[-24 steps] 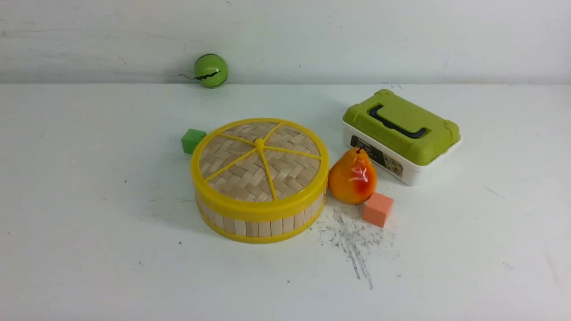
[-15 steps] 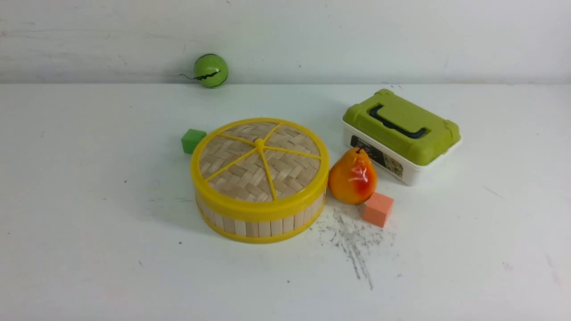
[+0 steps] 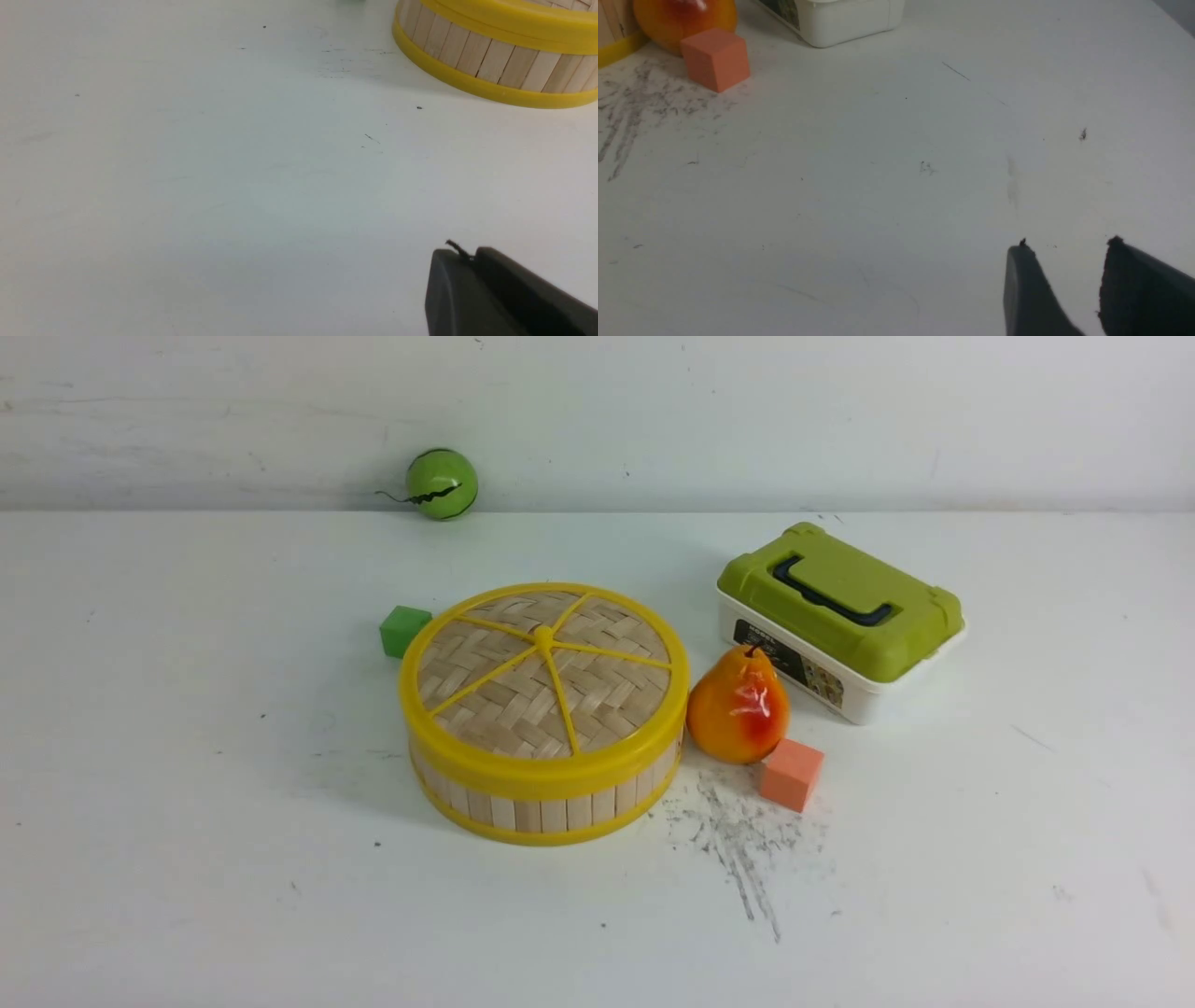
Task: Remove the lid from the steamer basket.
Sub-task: Use the left arm to lift the lid of the steamer
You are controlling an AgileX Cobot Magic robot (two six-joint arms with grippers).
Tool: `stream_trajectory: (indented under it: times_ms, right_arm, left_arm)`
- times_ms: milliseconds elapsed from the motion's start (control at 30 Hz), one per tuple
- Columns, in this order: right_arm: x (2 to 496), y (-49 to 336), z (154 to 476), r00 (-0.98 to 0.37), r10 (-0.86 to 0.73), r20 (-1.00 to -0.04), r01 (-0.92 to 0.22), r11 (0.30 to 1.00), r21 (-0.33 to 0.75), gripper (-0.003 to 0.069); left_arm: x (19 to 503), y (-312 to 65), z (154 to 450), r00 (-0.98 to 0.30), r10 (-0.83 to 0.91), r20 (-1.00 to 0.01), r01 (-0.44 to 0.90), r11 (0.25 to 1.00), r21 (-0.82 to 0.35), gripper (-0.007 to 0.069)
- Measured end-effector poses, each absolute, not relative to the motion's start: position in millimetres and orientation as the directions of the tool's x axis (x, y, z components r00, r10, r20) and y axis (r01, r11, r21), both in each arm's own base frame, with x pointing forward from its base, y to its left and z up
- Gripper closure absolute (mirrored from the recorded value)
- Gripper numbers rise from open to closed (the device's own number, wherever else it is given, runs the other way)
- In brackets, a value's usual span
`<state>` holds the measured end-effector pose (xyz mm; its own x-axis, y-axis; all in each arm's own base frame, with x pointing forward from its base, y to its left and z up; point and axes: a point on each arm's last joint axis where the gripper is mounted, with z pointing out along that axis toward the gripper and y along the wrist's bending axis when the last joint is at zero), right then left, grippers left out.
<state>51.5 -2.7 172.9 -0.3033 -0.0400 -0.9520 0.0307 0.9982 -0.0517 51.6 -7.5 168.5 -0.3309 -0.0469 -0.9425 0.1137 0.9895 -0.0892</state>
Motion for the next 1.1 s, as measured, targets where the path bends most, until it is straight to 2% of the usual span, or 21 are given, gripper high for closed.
stream_trajectory:
  times_ms: [500, 633, 767, 800, 833, 867, 900, 967, 1033, 1100]
  right_arm:
    - [52, -3, 173, -0.303, -0.04, -0.952, 0.031, 0.998, -0.052, 0.0419]
    - [52, -3, 173, -0.303, -0.04, -0.952, 0.031, 0.998, -0.052, 0.0419]
    - [52, -3, 173, -0.303, -0.04, -0.952, 0.031, 0.998, -0.052, 0.0419]
    - [52, -3, 173, -0.303, -0.04, -0.952, 0.031, 0.998, -0.052, 0.0419]
    - [52, -3, 173, -0.303, -0.04, -0.952, 0.031, 0.998, -0.052, 0.0419]
    - [52, -3, 173, -0.303, -0.04, -0.952, 0.031, 0.998, -0.052, 0.0419]
    - [52, -3, 173, -0.303, -0.04, -0.952, 0.031, 0.998, -0.052, 0.0419]
    - [52, -3, 173, -0.303, -0.04, -0.952, 0.031, 0.998, -0.052, 0.0419]
    - [52, -3, 173, -0.303, -0.04, -0.952, 0.031, 0.998, -0.052, 0.0419]
    - [52, -3, 173, -0.303, -0.04, -0.952, 0.031, 0.998, -0.052, 0.0419]
  left_arm:
    - [52, -8, 168, -0.331, -0.047, -0.943, 0.114, 0.99, -0.089, 0.0568]
    - [53, -8, 172, -0.296, -0.052, -0.954, 0.117, 0.989, -0.09, 0.0565]
    - [55, -8, 184, -0.163, -0.071, -0.984, 0.13, 0.987, -0.093, 0.0561]
    - [55, -8, 184, -0.163, -0.071, -0.984, 0.13, 0.987, -0.093, 0.0561]
    - [56, -8, 192, -0.089, -0.082, -0.993, 0.212, 0.972, -0.1, 0.0558]
    - [56, -8, 193, -0.067, -0.085, -0.994, 0.139, 0.986, -0.094, 0.0557]
    - [56, -8, 204, 0.052, -0.103, -0.993, 0.15, 0.984, -0.094, 0.0554]
    - [56, -8, 210, 0.105, -0.111, -0.988, 0.198, 0.976, -0.088, 0.0554]
    - [53, -8, 223, 0.255, -0.132, -0.958, 0.169, 0.981, -0.091, 0.0553]
    - [50, -7, 230, 0.34, -0.145, -0.929, 0.177, 0.98, -0.088, 0.0552]
